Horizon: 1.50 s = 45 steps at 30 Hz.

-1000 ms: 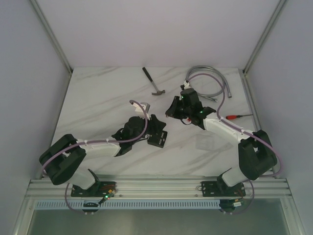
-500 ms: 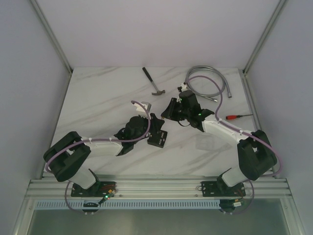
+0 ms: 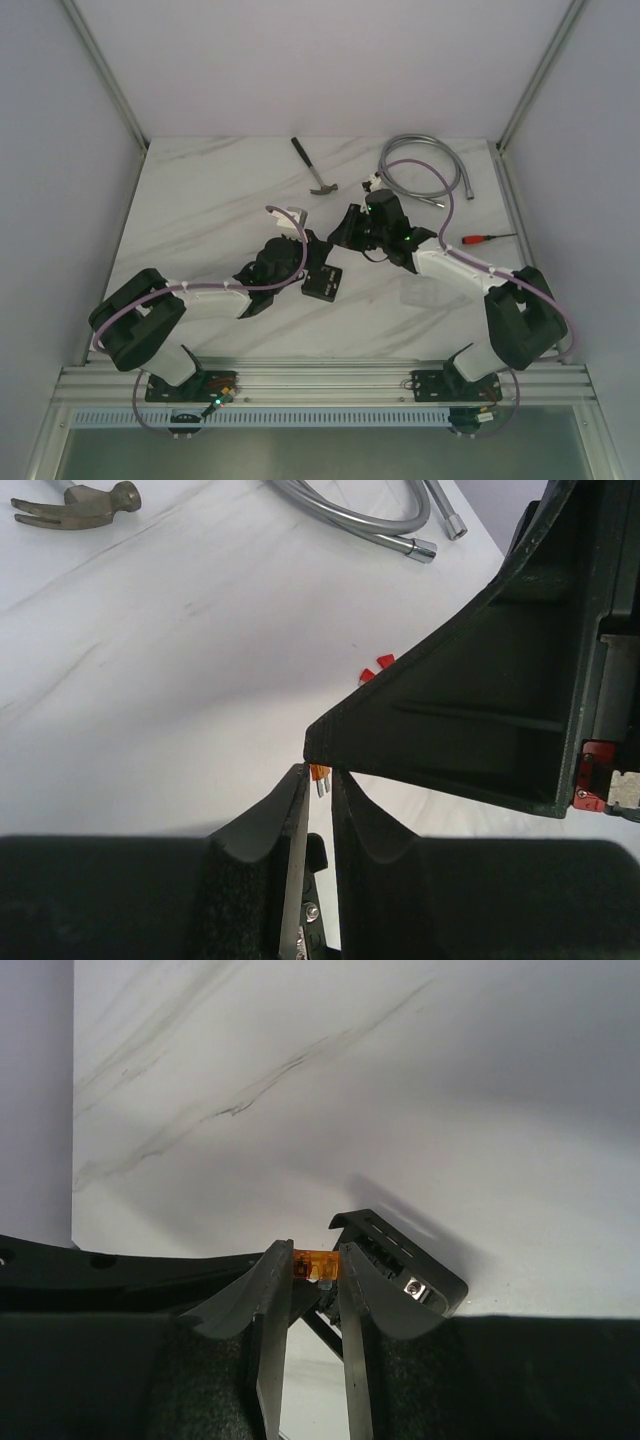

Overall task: Snap on the fuse box
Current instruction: Install the fuse at the fuse box base.

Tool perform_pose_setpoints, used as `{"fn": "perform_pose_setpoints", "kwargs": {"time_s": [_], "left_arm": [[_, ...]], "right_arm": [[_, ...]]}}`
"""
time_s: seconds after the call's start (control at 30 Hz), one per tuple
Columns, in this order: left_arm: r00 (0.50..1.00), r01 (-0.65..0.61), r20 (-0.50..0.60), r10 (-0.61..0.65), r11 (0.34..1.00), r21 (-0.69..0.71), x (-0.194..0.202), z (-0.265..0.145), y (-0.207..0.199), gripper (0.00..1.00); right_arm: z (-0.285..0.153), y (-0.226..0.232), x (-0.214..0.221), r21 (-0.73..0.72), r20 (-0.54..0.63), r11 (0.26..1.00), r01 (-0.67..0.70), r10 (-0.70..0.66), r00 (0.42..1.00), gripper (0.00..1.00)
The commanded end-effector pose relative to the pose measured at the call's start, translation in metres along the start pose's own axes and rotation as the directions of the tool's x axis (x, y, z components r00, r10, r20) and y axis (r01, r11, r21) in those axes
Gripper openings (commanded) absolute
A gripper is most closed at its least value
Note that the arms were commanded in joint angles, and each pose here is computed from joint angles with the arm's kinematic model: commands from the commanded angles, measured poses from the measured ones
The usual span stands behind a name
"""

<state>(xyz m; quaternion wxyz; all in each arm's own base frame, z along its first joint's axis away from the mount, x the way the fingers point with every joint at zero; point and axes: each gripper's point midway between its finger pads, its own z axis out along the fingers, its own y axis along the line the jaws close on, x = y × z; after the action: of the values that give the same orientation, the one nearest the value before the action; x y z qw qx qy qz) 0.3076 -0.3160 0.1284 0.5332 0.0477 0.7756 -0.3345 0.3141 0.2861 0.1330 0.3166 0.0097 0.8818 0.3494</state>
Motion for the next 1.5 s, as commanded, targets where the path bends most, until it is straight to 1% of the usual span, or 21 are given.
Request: {"fn": "perform_pose_setpoints", "kwargs": {"time_s": [0.0, 0.13, 0.23, 0.37, 0.43, 0.47, 0.53, 0.6, 0.63, 0.73, 0.8, 0.83, 0.87, 0.93, 1.1, 1.13, 1.23, 1.3, 1.47], "left_arm": [[0.999, 0.006, 0.041, -0.007, 1.0, 0.025, -0.013, 0.004, -0.01, 0.25], [0.999, 0.011, 0.036, -0.011, 1.0, 0.021, -0.011, 0.004, -0.008, 0.26], [0.999, 0.011, 0.038, -0.012, 1.0, 0.024, -0.011, 0.004, -0.009, 0.23], [0.999, 0.004, 0.042, -0.005, 1.0, 0.03, -0.014, 0.003, -0.011, 0.12], [0.999, -0.009, 0.035, 0.008, 0.999, 0.041, -0.014, 0.0, -0.012, 0.04], [0.999, -0.018, 0.033, 0.017, 0.999, 0.049, -0.014, -0.001, -0.014, 0.03], [0.999, -0.046, 0.025, 0.045, 0.997, 0.065, -0.014, -0.003, -0.016, 0.02], [0.997, -0.08, 0.021, 0.078, 0.994, 0.081, -0.015, -0.007, -0.017, 0.0], [0.995, -0.096, 0.018, 0.095, 0.991, 0.093, -0.015, -0.009, -0.018, 0.0], [0.991, -0.134, -0.001, 0.136, 0.977, 0.167, -0.017, -0.016, -0.021, 0.0], [0.987, -0.149, -0.03, 0.161, 0.961, 0.233, -0.014, -0.02, -0.024, 0.0], [0.984, -0.156, -0.047, 0.174, 0.953, 0.262, -0.012, -0.022, -0.023, 0.0], [0.982, -0.17, -0.026, 0.186, 0.939, 0.3, -0.022, -0.029, -0.031, 0.0], [0.977, -0.187, -0.029, 0.21, 0.918, 0.351, -0.025, -0.036, -0.033, 0.0], [0.959, -0.237, -0.023, 0.281, 0.847, 0.477, -0.03, -0.057, -0.047, 0.0], [0.955, -0.246, -0.022, 0.296, 0.831, 0.499, -0.03, -0.061, -0.05, 0.0], [0.948, -0.255, -0.015, 0.317, 0.789, 0.559, -0.034, -0.075, -0.061, 0.0], [0.939, -0.282, 0.005, 0.345, 0.758, 0.588, -0.036, -0.082, -0.066, 0.0], [0.926, -0.308, 0.03, 0.376, 0.709, 0.634, -0.041, -0.095, -0.074, 0.0]], "right_arm": [[-0.007, 0.015, -0.001, -0.052, 0.014, 0.999, -0.003, 0.004, 1.0, 0.23], [-0.008, 0.018, -0.001, -0.06, 0.019, 0.998, -0.003, 0.004, 1.0, 0.23], [-0.009, 0.019, -0.001, -0.064, 0.02, 0.998, -0.002, 0.003, 1.0, 0.23], [-0.01, 0.019, -0.001, -0.062, 0.022, 0.998, -0.001, 0.002, 1.0, 0.23], [-0.01, 0.018, -0.001, -0.064, 0.031, 0.998, 0.003, -0.001, 1.0, 0.23], [-0.011, 0.019, -0.002, -0.071, 0.039, 0.997, 0.006, -0.004, 0.999, 0.24], [-0.015, 0.024, -0.007, -0.094, 0.062, 0.995, 0.025, -0.019, 0.998, 0.27], [-0.021, 0.028, -0.012, -0.11, 0.087, 0.992, 0.055, -0.046, 0.995, 0.32], [-0.024, 0.03, -0.015, -0.114, 0.1, 0.99, 0.081, -0.069, 0.993, 0.36], [-0.039, 0.032, -0.027, -0.116, 0.146, 0.976, 0.183, -0.165, 0.975, 0.44], [-0.049, 0.031, -0.032, -0.133, 0.162, 0.956, 0.261, -0.238, 0.957, 0.45], [-0.055, 0.032, -0.033, -0.154, 0.166, 0.941, 0.301, -0.275, 0.947, 0.46], [-0.06, 0.032, -0.033, -0.178, 0.169, 0.924, 0.34, -0.312, 0.935, 0.46], [-0.07, 0.035, -0.028, -0.245, 0.163, 0.873, 0.421, -0.391, 0.906, 0.47], [-0.085, 0.039, -0.006, -0.376, 0.143, 0.724, 0.578, -0.571, 0.808, 0.48], [-0.087, 0.04, -0.002, -0.396, 0.15, 0.687, 0.609, -0.606, 0.781, 0.48], [-0.093, 0.044, 0.004, -0.441, 0.174, 0.613, 0.655, -0.658, 0.733, 0.45], [-0.098, 0.049, 0.008, -0.468, 0.2, 0.563, 0.681, -0.683, 0.703, 0.44], [-0.115, 0.063, 0.018, -0.545, 0.267, 0.445, 0.71, -0.711, 0.651, 0.42]]}}
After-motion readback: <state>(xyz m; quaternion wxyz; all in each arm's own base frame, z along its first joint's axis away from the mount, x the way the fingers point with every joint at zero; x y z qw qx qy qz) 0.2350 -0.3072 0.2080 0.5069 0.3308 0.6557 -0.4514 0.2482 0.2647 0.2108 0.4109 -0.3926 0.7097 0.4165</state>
